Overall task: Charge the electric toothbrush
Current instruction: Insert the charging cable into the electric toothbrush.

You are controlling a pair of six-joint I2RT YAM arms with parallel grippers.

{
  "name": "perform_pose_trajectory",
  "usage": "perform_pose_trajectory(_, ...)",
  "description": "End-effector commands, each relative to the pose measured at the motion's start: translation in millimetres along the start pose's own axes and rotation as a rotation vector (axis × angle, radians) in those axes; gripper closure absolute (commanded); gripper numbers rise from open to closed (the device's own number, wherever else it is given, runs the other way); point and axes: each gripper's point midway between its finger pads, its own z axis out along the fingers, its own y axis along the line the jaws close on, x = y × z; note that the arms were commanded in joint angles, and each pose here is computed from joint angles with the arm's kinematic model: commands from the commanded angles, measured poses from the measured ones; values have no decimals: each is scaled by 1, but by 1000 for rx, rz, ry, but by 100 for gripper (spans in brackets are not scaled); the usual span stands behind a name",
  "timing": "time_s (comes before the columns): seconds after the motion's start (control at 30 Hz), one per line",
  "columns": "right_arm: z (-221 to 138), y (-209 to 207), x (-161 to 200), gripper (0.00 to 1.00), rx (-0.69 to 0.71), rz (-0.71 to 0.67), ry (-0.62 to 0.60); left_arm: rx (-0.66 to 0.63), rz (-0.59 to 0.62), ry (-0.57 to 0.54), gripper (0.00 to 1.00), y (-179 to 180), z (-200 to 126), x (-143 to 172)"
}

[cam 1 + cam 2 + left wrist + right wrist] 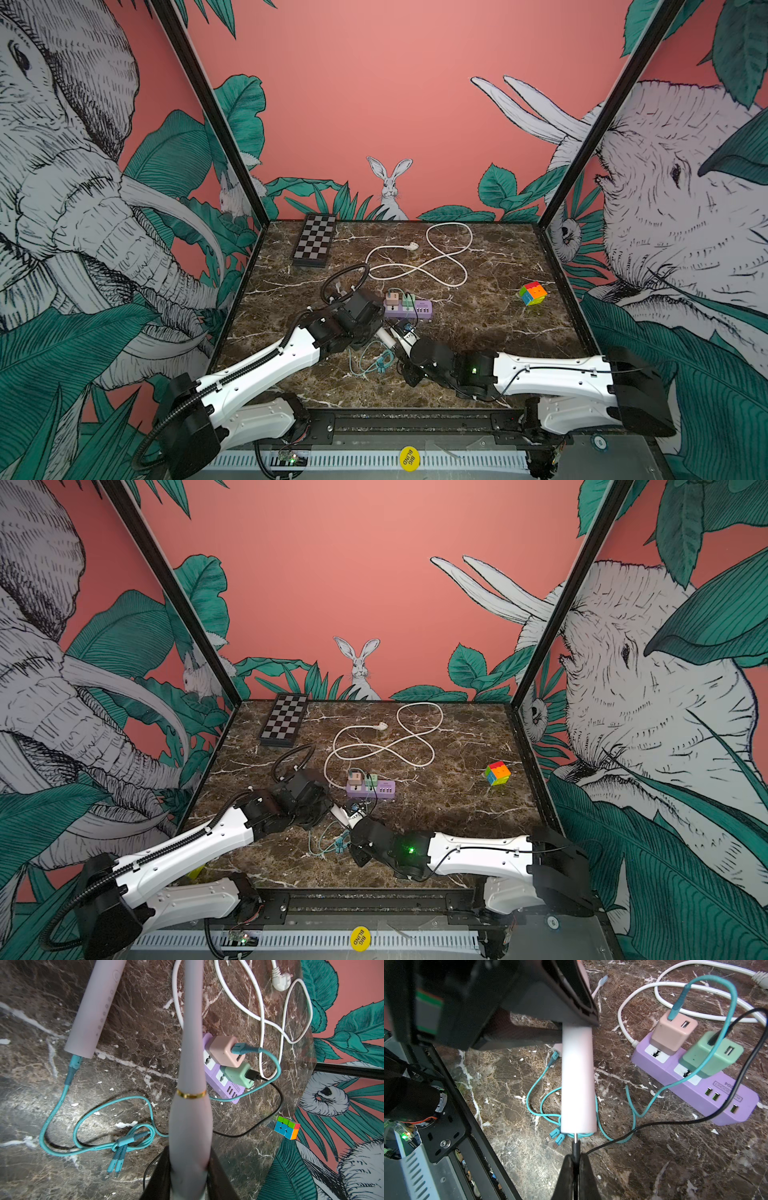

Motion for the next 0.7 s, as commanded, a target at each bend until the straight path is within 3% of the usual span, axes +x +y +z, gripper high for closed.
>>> perform_pose_trajectory(0.0, -6, 3, -27, 100, -21, 35, -102, 2, -10, 36, 100, 4, -4, 7)
perform_pose_trajectory(0.67, -10, 7, -13, 100, -70, 18, -61, -8, -17, 30, 100, 5, -3, 3)
